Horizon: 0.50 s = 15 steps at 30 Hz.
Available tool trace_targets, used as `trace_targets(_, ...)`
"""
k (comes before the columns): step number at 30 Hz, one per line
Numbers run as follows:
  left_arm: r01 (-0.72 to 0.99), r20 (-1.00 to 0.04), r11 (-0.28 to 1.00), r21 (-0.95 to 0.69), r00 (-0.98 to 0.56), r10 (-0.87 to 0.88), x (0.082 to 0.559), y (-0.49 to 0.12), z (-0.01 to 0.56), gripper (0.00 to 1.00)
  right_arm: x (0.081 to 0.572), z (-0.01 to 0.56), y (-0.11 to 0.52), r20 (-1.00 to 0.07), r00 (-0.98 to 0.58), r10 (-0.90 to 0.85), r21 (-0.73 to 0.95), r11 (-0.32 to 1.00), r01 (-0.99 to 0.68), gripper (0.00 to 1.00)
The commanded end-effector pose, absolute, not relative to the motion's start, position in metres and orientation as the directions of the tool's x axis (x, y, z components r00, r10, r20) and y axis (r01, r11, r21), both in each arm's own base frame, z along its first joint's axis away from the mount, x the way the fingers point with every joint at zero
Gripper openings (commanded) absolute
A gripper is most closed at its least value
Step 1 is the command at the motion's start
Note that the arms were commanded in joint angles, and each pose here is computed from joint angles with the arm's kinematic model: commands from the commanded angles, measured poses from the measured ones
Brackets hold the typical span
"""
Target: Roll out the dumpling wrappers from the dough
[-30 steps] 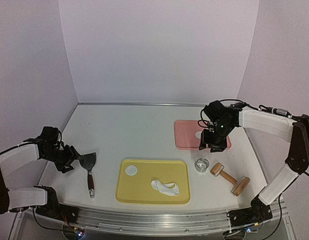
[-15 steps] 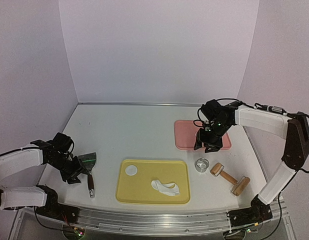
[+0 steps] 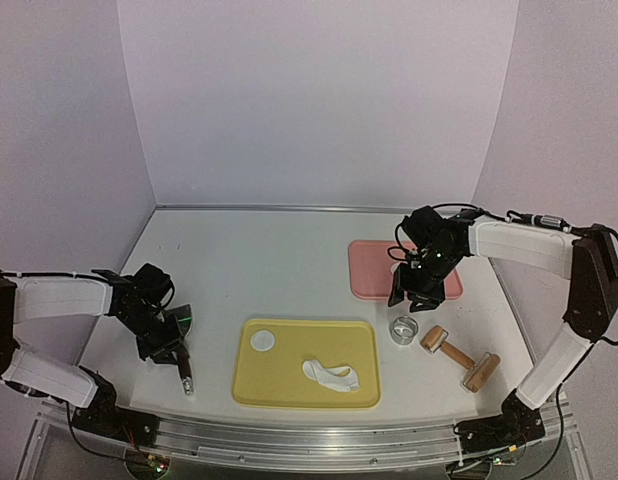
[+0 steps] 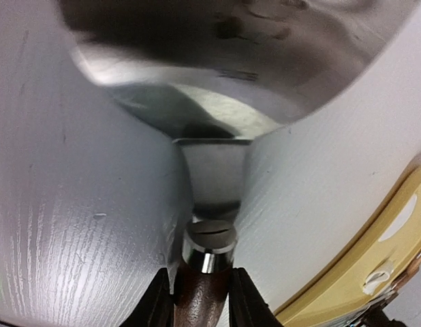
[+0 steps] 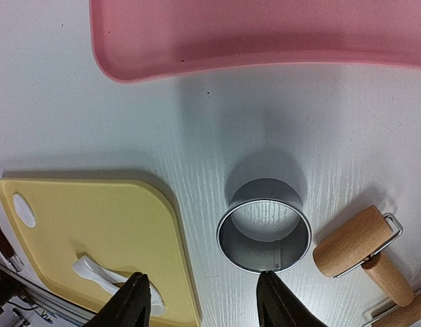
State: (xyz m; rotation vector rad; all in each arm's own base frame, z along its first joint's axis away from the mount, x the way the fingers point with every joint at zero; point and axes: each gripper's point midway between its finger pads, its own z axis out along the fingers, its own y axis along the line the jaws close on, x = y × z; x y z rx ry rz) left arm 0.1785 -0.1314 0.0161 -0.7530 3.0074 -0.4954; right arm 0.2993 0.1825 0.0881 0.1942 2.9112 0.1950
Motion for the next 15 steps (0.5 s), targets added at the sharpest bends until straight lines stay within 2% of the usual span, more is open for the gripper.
trace_targets(1,-0.418,0.039,0.858,-0.297,-0.903,-0.427,0.19,-0.134,0.018,0.21,0.302,0.097,0.189,-0.225,-0.962,0.154,0.183,0.977,0.114,0.55)
trace_targets(8,-0.383,0.004,0.871,-0.306,-0.916,-0.401,0.196,-0.135,0.018,0.01,0.304,0.105,0.195,-0.232,-0.962,0.146,0.212,0.973,0.096,0.56)
trace_targets(12,-0.308,-0.095,0.883,-0.353,-0.928,-0.362,0.218,-0.141,0.05,0.0,0.304,0.113,0.204,-0.229,-0.966,0.12,0.254,0.965,0.06,0.57)
trace_targets(15,-0.219,-0.207,0.89,-0.401,-0.924,-0.321,0.246,-0.151,0.1,0.0,0.304,0.129,0.213,-0.248,-0.965,0.083,0.298,0.954,0.005,0.62)
